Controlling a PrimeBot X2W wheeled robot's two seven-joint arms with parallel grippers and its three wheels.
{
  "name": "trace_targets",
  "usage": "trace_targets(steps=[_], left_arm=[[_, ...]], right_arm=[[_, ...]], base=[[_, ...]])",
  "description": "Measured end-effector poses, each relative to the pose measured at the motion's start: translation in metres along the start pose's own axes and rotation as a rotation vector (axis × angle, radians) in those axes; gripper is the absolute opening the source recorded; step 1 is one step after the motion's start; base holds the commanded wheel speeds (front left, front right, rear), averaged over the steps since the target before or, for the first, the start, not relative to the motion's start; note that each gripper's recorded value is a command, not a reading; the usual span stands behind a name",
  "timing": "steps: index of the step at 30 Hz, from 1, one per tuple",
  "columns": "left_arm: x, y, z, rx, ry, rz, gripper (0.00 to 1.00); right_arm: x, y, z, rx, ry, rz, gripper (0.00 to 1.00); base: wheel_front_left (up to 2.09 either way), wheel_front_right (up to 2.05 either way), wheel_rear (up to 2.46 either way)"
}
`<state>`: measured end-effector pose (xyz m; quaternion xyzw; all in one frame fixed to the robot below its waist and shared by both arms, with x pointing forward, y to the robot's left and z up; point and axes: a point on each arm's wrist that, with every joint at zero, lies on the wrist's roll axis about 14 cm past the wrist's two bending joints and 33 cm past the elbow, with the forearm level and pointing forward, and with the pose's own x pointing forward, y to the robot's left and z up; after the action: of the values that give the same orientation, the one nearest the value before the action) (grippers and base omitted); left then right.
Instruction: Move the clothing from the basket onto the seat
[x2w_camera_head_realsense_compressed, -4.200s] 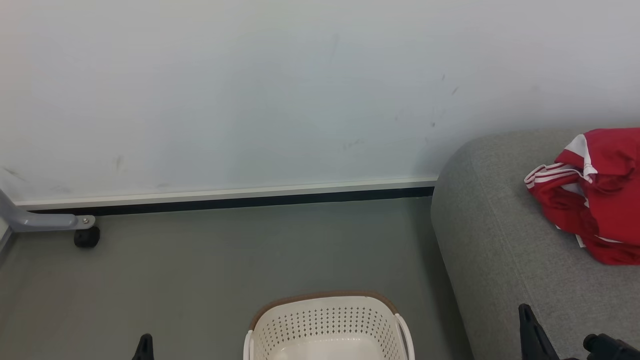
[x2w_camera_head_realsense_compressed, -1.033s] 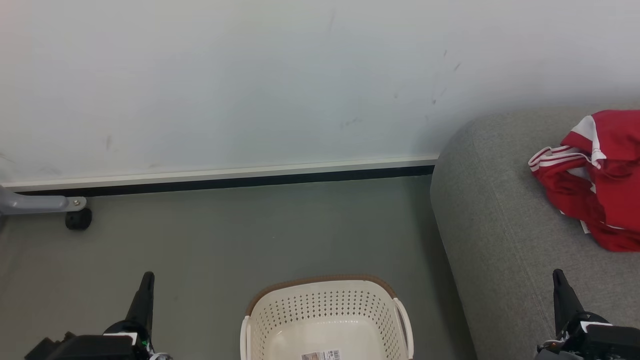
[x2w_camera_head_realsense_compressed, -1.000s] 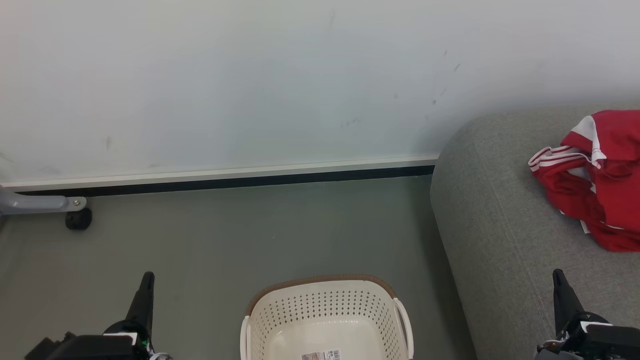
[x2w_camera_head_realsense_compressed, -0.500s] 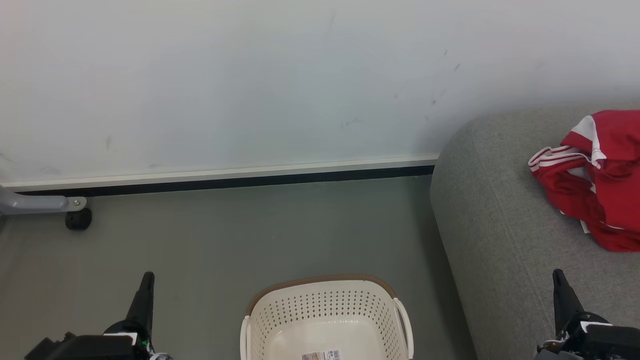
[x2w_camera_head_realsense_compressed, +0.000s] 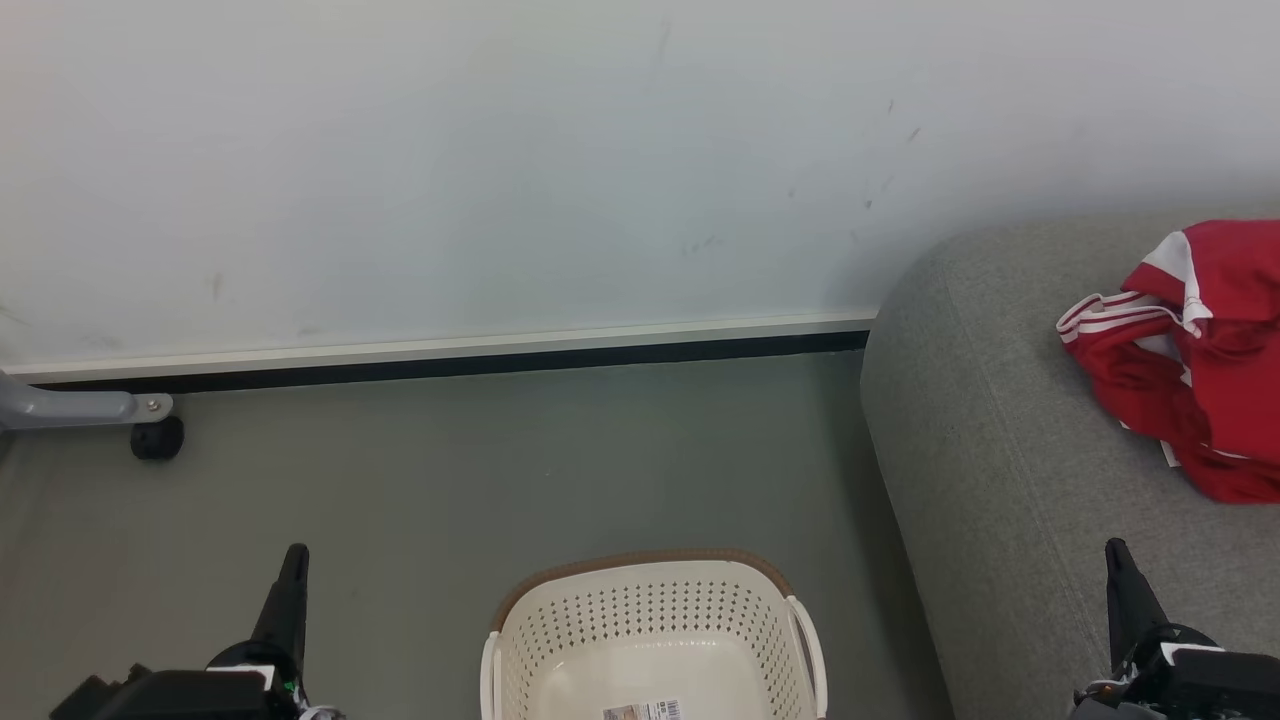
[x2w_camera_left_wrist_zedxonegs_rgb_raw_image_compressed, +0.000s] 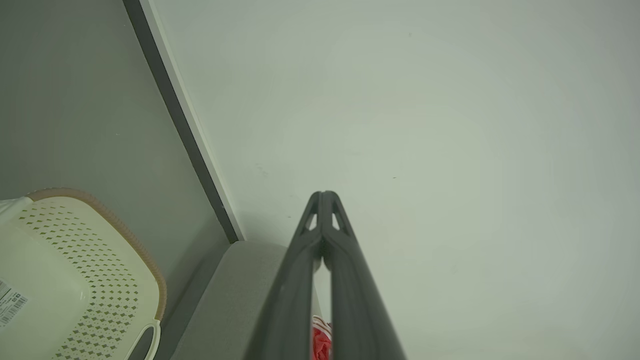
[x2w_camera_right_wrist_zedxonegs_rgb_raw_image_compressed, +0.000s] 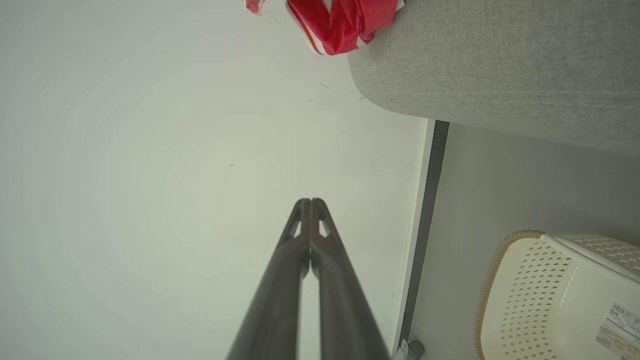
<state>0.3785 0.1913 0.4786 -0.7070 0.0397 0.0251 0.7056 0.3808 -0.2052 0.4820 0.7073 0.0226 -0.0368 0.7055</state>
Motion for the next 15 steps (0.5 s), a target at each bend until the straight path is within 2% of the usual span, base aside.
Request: trace_targets(steps=[15], left_arm=[[0.0000,0.0001,0.0000,-0.001,0.000,0.000,0.00]], right_arm=[[0.0000,0.0000,0.0000,0.000,0.000,0.000,0.00]], base=[[0.00,0.00,0.00]])
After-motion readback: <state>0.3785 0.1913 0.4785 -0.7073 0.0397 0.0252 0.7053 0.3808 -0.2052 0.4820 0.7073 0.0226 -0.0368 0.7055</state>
